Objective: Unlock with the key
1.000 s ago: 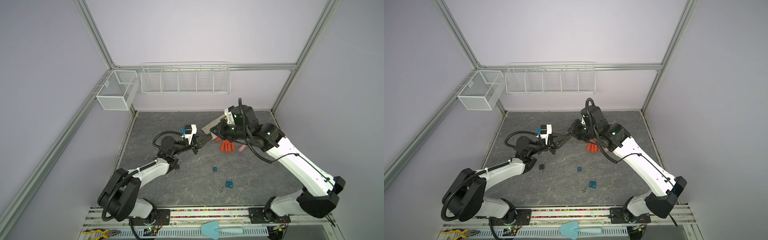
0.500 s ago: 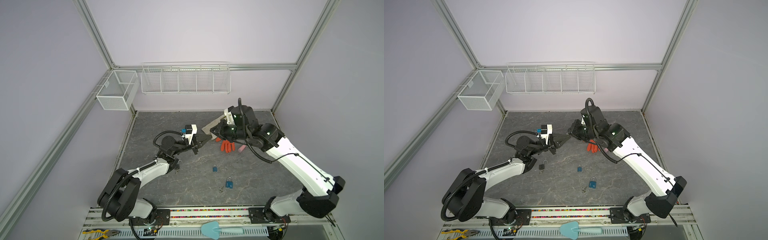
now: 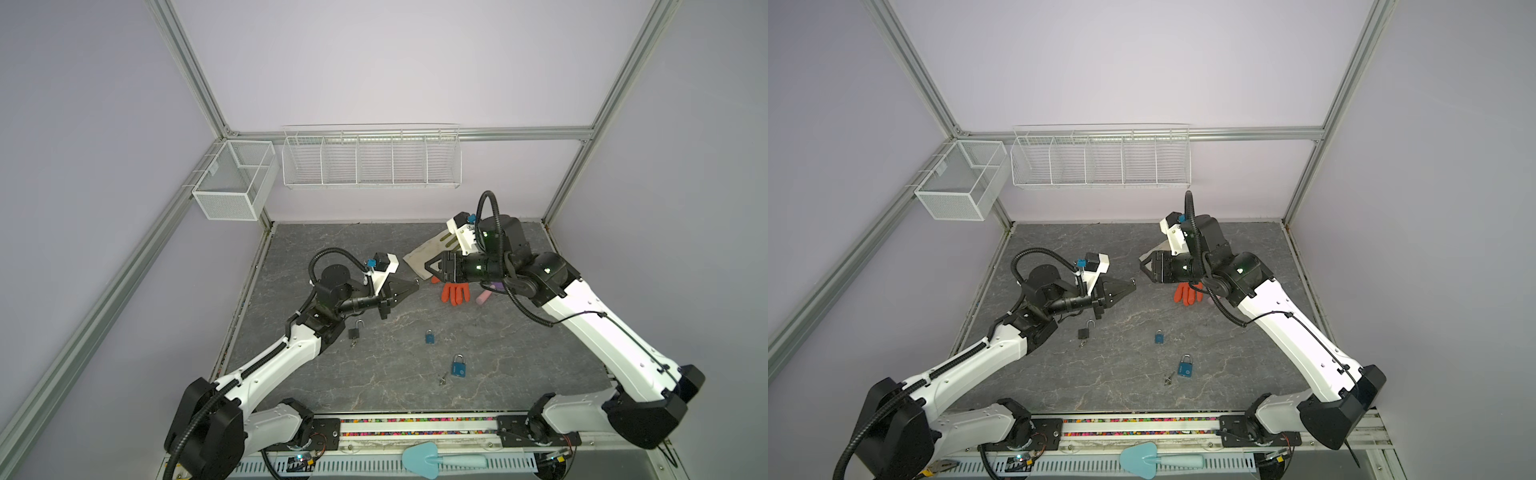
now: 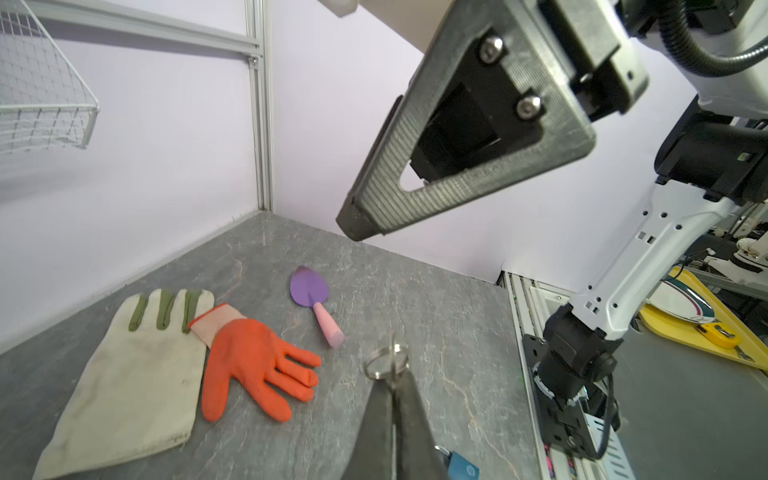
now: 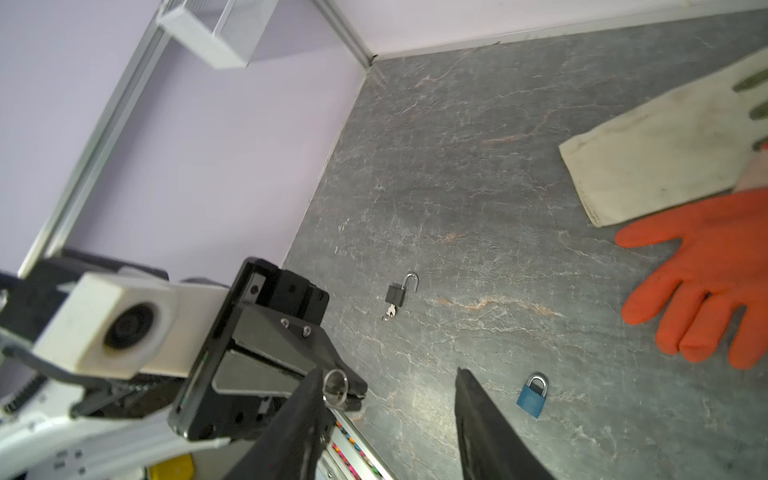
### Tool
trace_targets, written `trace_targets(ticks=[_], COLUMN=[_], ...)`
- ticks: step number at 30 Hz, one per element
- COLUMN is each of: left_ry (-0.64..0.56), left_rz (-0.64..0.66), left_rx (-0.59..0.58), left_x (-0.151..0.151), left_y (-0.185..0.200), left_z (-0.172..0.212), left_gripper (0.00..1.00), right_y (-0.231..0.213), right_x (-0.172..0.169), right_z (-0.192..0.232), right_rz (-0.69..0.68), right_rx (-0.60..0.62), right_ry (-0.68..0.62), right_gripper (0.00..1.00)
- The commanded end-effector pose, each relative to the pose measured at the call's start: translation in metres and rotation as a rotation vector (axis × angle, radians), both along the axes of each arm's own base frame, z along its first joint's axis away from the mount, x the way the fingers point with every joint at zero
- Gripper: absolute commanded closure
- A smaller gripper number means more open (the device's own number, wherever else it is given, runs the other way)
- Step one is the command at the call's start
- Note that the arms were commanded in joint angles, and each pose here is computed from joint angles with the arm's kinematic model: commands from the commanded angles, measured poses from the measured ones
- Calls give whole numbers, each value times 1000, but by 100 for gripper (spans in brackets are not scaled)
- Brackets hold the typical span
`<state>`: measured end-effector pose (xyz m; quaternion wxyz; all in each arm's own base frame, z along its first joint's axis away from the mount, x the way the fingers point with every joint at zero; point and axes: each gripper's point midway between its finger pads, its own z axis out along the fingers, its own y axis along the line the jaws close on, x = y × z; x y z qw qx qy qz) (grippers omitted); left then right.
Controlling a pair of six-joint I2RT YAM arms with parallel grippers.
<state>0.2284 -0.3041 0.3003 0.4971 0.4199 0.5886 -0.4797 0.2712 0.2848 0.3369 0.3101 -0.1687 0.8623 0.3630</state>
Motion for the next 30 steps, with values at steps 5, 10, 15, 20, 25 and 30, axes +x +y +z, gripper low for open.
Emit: trace_targets(ticks=[5, 10, 15, 20, 25, 30], left_ry=[58, 35, 12, -3, -24, -39], left_rz=[26, 8, -2, -21, -37, -56], left_rx=[152, 154, 156, 145, 150, 137], left_x=[-15, -24, -26, -28, -30, -32], left_y=[16, 18, 18, 13, 7, 5], left_z=[-16, -10, -2, 3, 3, 9], left_gripper=[100, 100, 100, 100, 100, 100], right_y=[20, 22, 23, 29, 32, 30], right_x=[-54, -74, -76, -72, -69, -69], right_z=[11, 21, 14, 3, -2, -8], right_rz=[542, 699, 765, 797, 808, 830], right_rx=[-10, 1, -35, -66, -96, -131], right_ry=[-327, -425, -405, -396, -422, -393], right_gripper=[47, 53, 58, 59, 61, 67])
